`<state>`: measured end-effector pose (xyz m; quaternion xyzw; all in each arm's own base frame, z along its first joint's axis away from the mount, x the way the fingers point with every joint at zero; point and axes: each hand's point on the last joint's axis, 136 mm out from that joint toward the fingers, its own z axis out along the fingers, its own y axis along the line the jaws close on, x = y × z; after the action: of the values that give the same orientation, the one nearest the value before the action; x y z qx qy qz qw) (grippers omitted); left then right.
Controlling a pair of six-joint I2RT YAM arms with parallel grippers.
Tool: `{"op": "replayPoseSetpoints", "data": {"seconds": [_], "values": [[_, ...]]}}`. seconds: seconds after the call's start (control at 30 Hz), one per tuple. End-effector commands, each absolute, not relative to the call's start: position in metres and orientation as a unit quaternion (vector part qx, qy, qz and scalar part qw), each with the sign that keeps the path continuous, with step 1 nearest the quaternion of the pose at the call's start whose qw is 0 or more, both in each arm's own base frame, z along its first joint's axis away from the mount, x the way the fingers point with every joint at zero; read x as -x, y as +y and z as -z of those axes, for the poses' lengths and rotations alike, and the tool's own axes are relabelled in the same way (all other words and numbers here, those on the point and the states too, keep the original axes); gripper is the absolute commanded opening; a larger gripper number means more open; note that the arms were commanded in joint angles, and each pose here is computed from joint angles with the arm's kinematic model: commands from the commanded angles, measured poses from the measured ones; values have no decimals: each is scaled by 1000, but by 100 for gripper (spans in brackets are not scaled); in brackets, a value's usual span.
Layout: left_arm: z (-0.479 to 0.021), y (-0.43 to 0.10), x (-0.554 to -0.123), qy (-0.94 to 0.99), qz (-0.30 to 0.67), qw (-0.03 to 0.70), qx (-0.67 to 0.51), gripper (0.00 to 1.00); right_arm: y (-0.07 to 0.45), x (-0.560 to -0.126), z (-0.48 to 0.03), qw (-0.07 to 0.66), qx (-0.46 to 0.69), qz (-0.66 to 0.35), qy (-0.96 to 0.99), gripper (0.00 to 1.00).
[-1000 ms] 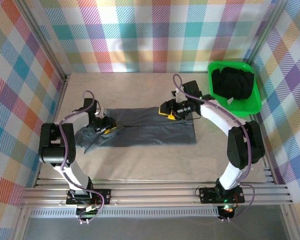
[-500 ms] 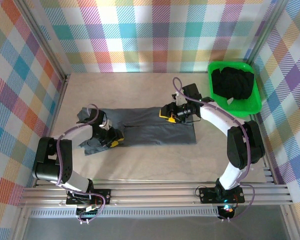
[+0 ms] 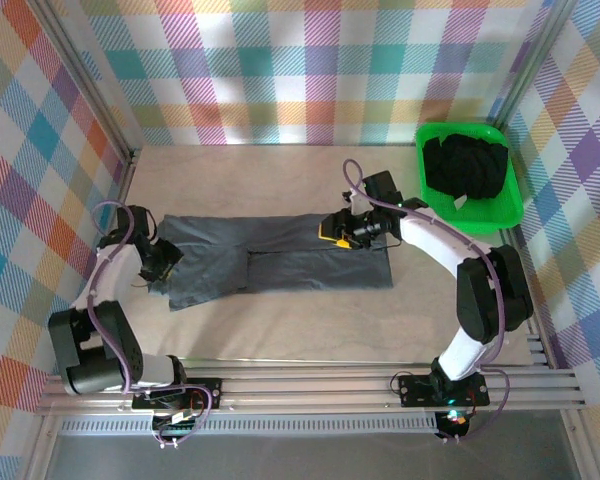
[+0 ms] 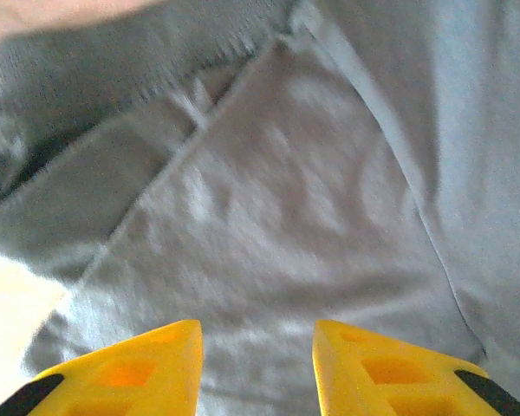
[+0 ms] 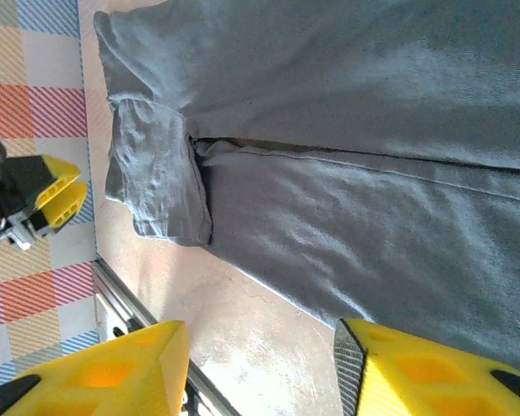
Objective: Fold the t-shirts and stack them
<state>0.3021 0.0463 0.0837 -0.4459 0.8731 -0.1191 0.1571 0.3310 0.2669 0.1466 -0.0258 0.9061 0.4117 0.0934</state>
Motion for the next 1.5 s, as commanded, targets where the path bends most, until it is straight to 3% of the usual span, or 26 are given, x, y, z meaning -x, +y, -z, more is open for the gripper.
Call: {"op": "replayPoseSetpoints", "data": {"seconds": [0.0, 0.2, 0.7, 1.23, 1.47], "values": [[-74, 69, -330, 873, 125, 176, 438, 37, 274, -327, -156, 104, 54, -427, 897, 48], [-57, 98, -332, 904, 83, 153, 391, 34, 275, -328, -159, 102, 57, -430, 895, 49], [-26, 74, -327, 919, 134, 129, 347, 33, 283, -339, -157, 91, 54, -436, 894, 49], [-54, 80, -333, 916, 123, 151, 352, 0, 281, -338, -152, 88, 50, -430, 897, 48], [-79, 85, -345, 906, 120, 182, 364, 0, 279, -337, -153, 90, 51, -426, 899, 48]]}}
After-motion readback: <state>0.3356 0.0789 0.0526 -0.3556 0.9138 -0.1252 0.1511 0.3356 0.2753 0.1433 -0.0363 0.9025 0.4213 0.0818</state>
